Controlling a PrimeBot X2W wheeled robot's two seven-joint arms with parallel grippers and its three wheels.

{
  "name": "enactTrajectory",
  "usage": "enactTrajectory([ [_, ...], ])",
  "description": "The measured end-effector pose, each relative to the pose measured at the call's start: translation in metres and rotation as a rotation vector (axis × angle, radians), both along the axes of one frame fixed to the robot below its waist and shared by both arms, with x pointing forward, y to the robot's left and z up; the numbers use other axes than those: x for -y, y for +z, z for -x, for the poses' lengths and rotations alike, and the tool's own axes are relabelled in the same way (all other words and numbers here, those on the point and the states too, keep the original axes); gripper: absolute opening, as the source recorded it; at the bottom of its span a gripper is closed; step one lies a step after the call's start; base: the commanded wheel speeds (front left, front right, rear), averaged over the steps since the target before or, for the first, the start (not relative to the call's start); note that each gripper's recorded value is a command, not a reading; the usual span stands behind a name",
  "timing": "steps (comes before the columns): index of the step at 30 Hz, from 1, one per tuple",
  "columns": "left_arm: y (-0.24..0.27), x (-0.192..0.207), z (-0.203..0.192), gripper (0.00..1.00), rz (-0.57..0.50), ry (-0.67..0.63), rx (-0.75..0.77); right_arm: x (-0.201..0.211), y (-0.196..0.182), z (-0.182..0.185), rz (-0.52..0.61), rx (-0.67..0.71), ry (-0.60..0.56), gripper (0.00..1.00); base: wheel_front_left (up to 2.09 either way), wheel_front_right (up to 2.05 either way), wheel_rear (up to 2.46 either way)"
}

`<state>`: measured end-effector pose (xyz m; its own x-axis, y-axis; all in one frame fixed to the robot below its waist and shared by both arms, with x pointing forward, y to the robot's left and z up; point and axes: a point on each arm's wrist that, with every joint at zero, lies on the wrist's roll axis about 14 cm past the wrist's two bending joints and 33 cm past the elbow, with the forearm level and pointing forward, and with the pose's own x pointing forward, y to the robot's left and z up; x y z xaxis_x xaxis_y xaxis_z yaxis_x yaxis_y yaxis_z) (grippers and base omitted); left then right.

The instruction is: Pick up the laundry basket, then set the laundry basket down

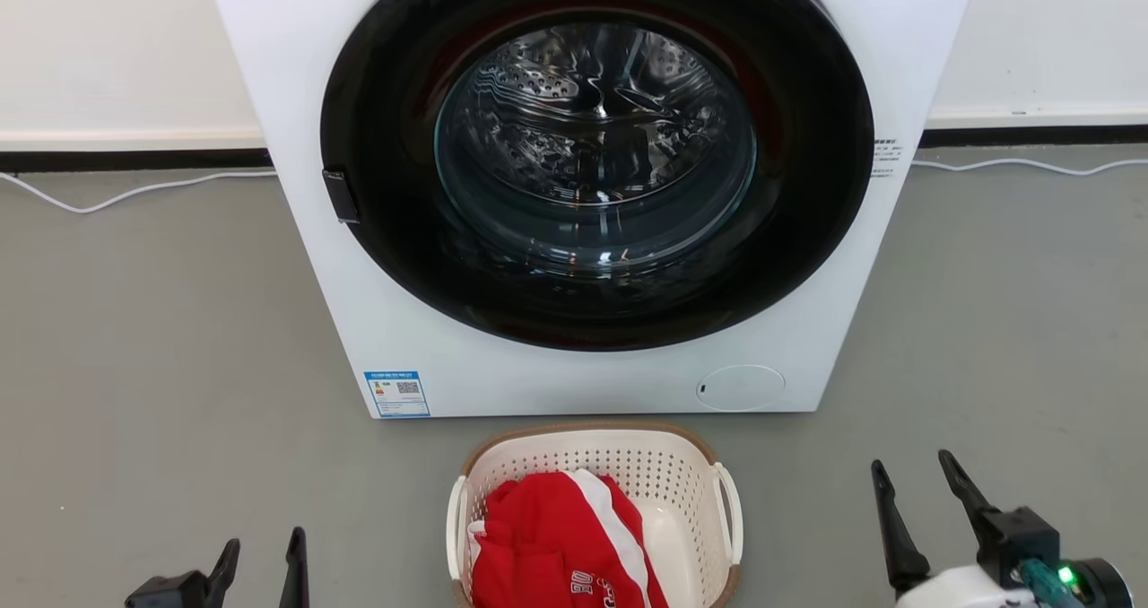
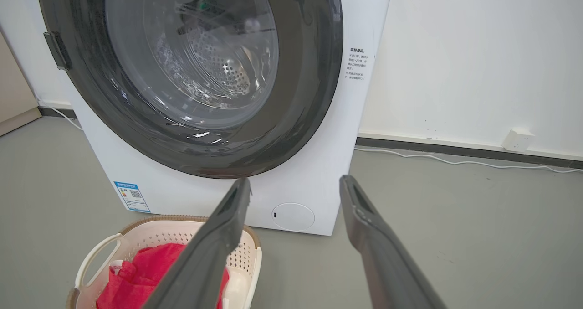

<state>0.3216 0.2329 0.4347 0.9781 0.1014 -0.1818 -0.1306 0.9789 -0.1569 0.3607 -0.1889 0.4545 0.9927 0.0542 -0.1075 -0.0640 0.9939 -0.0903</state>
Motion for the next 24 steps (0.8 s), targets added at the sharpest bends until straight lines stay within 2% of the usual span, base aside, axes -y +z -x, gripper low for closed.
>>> enactTrajectory([
  [15, 0.019, -0.014, 0.014, 1.00, 0.002, 0.067, 0.066, 0.005, 0.005, 0.021, -0.007, 0.025, -0.016, 1.00, 0.00, 0.00, 0.00],
  [24, 0.032, -0.021, 0.014, 1.00, -0.009, 0.101, 0.105, 0.006, 0.013, 0.019, -0.006, 0.051, -0.020, 1.00, 0.00, 0.00, 0.00],
])
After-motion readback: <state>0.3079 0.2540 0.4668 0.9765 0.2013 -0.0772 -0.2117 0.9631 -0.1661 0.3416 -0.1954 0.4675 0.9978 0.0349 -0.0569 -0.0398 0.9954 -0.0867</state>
